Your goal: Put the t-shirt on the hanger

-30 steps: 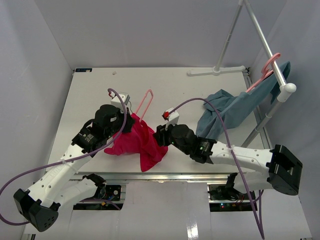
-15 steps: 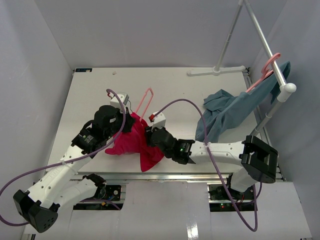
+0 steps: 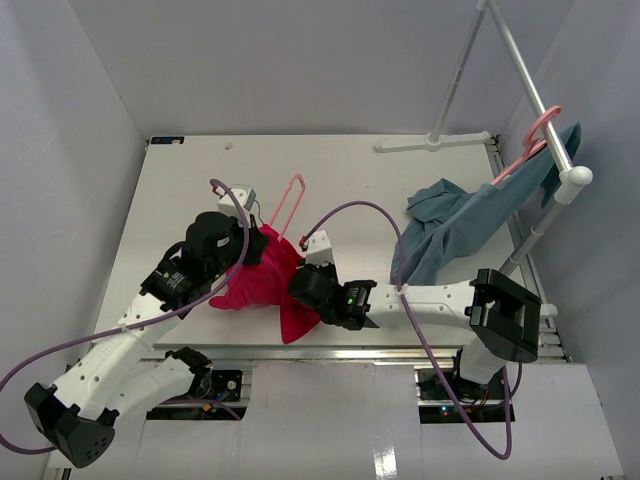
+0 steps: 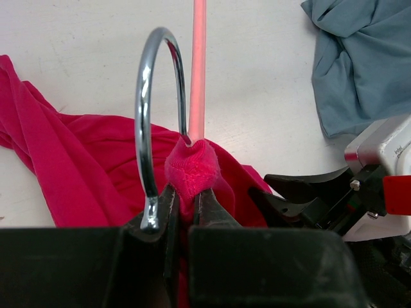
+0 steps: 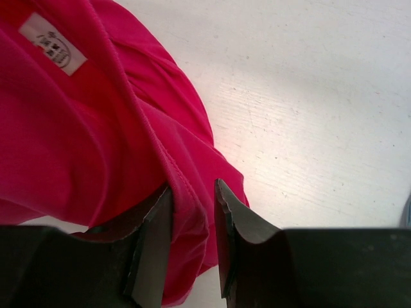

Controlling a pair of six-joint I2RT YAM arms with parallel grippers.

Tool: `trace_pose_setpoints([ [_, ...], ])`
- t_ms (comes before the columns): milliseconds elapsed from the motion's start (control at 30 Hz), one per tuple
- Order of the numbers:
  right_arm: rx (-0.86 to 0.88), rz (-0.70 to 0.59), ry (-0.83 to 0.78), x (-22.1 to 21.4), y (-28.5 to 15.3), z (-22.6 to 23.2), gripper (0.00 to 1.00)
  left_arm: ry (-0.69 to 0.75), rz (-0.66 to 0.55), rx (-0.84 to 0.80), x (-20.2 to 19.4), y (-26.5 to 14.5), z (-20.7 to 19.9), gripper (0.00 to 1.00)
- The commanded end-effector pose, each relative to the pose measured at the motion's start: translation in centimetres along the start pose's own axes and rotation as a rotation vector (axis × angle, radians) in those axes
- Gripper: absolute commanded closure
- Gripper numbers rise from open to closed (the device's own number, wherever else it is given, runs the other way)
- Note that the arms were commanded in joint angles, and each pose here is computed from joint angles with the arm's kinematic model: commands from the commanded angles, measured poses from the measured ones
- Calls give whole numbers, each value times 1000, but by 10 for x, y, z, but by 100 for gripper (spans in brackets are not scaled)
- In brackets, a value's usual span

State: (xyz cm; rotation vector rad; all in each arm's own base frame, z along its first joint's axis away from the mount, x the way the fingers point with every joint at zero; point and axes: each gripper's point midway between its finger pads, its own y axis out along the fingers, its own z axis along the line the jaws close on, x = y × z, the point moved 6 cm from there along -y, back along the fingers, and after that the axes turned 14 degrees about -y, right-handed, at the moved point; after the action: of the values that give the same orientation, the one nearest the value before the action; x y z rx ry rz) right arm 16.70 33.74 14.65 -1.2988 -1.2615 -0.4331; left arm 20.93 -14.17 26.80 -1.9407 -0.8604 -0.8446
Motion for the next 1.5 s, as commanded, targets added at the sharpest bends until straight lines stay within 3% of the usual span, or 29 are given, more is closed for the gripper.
trace_pose_setpoints([
  [0,-67,-12,33,9,-3,-6,66,6,-70,-19,16,-12,-5,100],
  [67,-67,-18,20,11,-2,-7,74,12,-64,-31,15,-13,-6,100],
  [133,-62,-20,13,13,-1,-6,87,20,-58,-50,14,-15,-8,100],
  [200,-70,-24,16,18,3,-9,92,39,-35,-98,11,-17,-12,100],
  [333,-84,-18,21,36,15,-41,92,152,36,-252,-3,-28,-21,100],
  [500,-63,-31,136,59,19,-104,92,222,42,-309,-8,-44,-20,100],
  [600,-36,-65,116,73,17,-123,92,263,72,-399,-14,-50,-26,100],
  [933,-43,-119,135,111,7,-180,92,290,129,-390,-23,-41,-22,100],
  [1467,16,-64,127,127,24,-208,92,337,124,-453,-27,-42,-25,100],
])
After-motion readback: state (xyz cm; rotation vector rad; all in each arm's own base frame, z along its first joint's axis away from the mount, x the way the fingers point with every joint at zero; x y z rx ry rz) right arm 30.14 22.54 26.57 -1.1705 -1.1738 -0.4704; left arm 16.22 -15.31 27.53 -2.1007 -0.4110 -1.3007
